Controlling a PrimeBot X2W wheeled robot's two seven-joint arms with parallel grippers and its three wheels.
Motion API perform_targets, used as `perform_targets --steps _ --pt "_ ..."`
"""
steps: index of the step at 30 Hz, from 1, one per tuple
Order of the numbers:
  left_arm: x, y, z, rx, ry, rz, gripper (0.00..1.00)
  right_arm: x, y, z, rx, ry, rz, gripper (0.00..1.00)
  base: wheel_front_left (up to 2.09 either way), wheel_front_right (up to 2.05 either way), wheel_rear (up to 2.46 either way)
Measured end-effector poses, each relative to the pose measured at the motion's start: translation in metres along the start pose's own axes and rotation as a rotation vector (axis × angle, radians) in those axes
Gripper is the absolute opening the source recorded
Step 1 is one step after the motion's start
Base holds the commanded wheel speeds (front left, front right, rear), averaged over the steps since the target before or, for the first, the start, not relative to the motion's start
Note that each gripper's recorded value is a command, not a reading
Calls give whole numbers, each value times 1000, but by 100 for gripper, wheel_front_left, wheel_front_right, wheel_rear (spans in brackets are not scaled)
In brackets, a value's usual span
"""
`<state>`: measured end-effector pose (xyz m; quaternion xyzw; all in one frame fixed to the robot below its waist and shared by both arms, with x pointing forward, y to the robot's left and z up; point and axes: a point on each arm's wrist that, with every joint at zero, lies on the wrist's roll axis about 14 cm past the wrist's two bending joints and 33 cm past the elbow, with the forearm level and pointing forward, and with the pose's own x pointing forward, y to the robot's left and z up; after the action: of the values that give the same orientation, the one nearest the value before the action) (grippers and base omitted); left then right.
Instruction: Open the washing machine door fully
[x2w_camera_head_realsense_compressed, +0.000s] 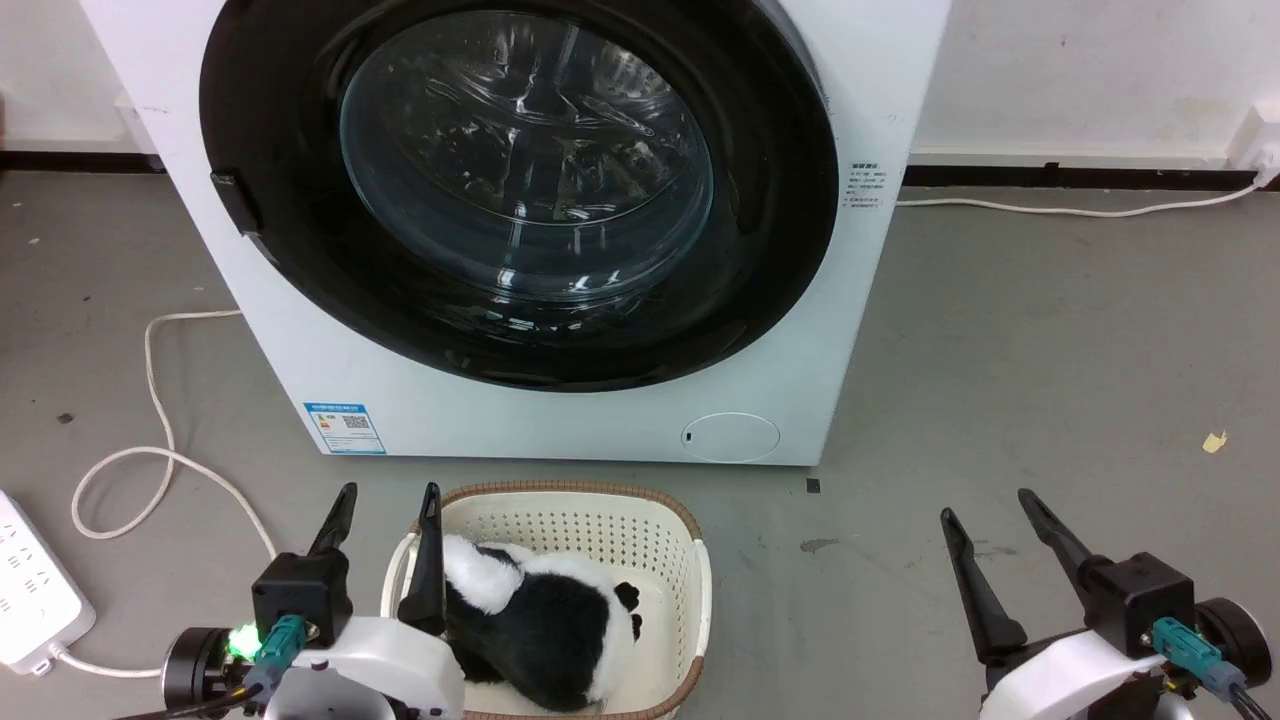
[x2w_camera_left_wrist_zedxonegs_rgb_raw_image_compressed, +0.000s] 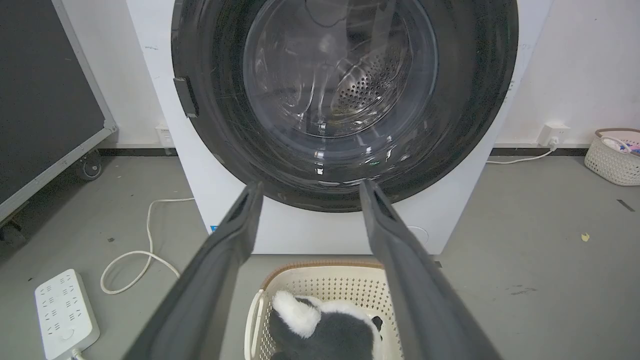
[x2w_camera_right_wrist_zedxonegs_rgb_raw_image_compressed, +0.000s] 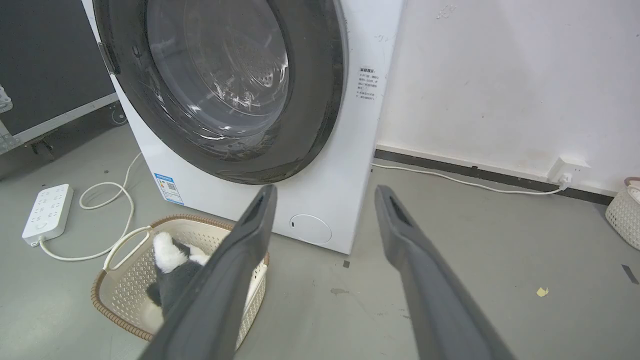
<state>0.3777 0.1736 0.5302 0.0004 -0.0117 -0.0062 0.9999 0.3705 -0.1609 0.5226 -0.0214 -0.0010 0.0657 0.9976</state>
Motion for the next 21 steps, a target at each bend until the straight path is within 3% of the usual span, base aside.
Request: perform_targets --steps 9,10,21 --pt "0 1 -3 -18 -2 6 100 4 2 1 1 -13 8 100 0 0 0" --pt "0 2 -3 -20 -4 7 100 4 2 1 3 -16 8 0 0 0 0" --pt "6 6 -6 -44 -7 24 100 22 -2 7 50 -52 6 0 0 0 0"
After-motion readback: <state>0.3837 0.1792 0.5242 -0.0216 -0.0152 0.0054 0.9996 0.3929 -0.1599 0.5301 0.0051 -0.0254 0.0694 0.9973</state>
